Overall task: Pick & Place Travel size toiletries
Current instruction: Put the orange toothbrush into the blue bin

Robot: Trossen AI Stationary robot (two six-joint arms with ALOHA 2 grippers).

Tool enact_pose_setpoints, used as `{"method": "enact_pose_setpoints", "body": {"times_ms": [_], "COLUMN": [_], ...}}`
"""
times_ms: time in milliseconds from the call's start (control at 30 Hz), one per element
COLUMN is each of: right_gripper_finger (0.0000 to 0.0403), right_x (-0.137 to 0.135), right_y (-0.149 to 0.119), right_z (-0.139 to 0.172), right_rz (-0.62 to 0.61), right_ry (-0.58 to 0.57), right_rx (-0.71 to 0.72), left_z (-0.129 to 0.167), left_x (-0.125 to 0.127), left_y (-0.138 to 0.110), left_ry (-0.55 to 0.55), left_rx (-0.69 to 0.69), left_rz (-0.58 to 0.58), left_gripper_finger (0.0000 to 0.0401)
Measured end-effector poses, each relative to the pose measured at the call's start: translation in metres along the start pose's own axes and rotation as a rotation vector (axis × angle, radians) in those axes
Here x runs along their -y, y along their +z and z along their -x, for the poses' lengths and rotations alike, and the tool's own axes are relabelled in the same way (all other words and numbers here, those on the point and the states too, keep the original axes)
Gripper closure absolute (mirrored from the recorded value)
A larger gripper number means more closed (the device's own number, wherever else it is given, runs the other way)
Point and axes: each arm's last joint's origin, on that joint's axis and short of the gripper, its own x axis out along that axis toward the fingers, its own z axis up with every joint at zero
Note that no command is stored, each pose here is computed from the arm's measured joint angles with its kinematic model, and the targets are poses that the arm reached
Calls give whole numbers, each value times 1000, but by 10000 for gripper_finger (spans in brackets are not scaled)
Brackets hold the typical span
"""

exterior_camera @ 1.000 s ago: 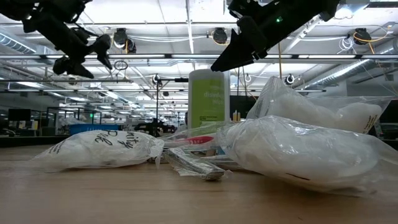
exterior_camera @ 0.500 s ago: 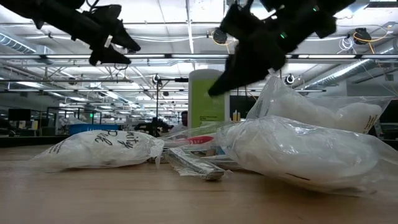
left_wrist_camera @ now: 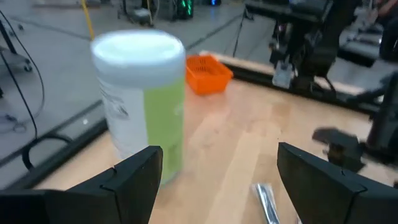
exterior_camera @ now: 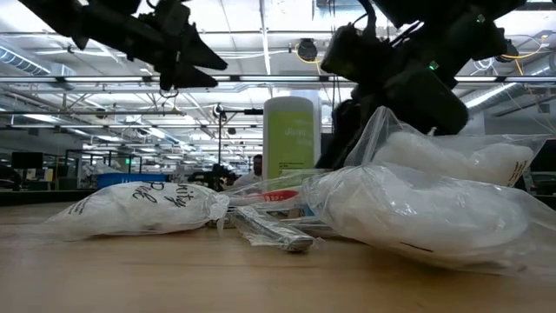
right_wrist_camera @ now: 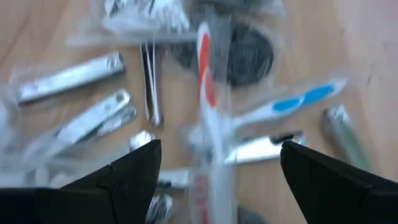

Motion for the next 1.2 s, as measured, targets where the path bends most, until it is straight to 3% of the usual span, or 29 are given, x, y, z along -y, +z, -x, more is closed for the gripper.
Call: {"method": "enact_pose_setpoints", "body": {"times_ms": [167, 300, 433, 733, 867, 1100, 1200], "right_gripper_finger": [98, 127, 175, 306, 339, 342, 348], "right_x": [1, 0, -1, 3, 10, 22, 30], "right_y": [-6, -6, -6, -6, -4, 18, 25], "right_z": [0, 0, 0, -1, 0, 42, 71], "right_rz": [-23, -29, -32, -18, -20, -22, -1], "right_ry": [-6, 22, 76, 84, 71, 71, -5], "right_rx": [-57, -66, -75, -78, -74, 25, 68], "left_z": [-14, -20, -23, -23, -23, -23, -23], "left_x": [6, 8, 9, 8, 8, 11, 13], "left_y": [-14, -19, -20, -19, -19, -16, -9], "left_ry": [-11, -18, -16, -15, -15, -85, -135], "left_rx": [-67, -79, -77, -73, -71, -43, 22], "left_rz": [11, 6, 4, 1, 8, 16, -27], "left_gripper_finger": [101, 109, 111, 95, 95, 108, 115]}}
